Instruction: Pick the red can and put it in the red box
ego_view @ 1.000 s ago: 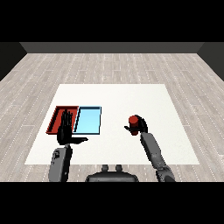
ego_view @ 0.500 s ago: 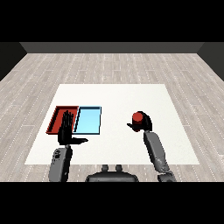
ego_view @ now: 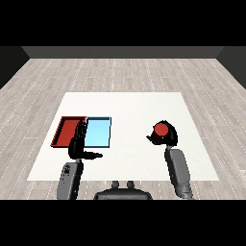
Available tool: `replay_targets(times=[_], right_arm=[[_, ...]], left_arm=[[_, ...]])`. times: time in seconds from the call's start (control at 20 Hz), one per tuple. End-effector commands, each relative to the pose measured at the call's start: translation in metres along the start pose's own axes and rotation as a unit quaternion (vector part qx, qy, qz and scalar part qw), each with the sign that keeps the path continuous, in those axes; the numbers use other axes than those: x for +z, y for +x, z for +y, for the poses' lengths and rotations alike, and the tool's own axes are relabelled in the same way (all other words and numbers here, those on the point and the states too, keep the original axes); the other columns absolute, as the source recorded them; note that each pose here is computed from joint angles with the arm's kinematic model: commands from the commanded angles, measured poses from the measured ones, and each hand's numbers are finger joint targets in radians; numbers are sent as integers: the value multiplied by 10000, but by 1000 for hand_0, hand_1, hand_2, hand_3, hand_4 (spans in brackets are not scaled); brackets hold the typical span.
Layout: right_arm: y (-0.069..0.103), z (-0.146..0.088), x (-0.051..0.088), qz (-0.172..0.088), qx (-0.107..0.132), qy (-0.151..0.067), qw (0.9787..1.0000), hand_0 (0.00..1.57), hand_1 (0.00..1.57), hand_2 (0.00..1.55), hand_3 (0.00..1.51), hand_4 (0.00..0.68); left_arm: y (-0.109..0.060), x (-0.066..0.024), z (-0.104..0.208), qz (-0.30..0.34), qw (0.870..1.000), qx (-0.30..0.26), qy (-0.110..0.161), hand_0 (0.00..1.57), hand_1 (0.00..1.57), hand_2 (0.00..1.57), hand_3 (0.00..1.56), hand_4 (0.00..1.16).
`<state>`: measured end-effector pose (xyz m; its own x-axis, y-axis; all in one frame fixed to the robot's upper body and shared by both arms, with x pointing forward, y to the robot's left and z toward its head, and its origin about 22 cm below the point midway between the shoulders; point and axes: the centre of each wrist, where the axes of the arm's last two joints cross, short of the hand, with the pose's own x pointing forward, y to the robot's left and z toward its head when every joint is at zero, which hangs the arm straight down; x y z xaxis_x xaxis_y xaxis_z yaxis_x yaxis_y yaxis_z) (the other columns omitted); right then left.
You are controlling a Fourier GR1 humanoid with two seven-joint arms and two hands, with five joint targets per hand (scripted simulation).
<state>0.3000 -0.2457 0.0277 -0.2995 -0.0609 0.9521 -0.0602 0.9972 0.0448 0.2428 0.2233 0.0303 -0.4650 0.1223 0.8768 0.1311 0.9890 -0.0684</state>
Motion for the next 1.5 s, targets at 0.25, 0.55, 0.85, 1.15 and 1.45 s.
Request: replay_targets(times=[0.25, 0.55, 0.85, 1.15, 1.45], right_arm=[[440, 247, 59, -662, -151, -5, 9977, 1438, 1438, 1410, 1381, 622], [238, 1151, -101, -712, -83, 123, 9974, 1438, 1438, 1410, 1381, 622], [239, 1327, -14, -924, -202, 32, 9955, 1436, 1436, 1427, 1397, 632], [294, 1559, -57, -1142, -266, 246, 9928, 1442, 1442, 1435, 1396, 624], [460, 1298, 126, -1133, -273, 338, 9926, 1462, 1462, 1442, 1391, 659]], left_arm=[[114, -177, -510, 388, 9978, -85, -528, 0, 0, 0, 0, 0], [-72, -124, -645, 495, 9969, -270, -542, 0, 0, 0, 0, 0], [-111, -325, -872, 794, 9947, -194, -625, 0, 0, 0, 0, 0], [-350, -253, -888, 1016, 9919, -129, -751, 0, 0, 0, 0, 0], [-506, -361, -897, 1108, 9914, -81, -689, 0, 0, 0, 0, 0]])
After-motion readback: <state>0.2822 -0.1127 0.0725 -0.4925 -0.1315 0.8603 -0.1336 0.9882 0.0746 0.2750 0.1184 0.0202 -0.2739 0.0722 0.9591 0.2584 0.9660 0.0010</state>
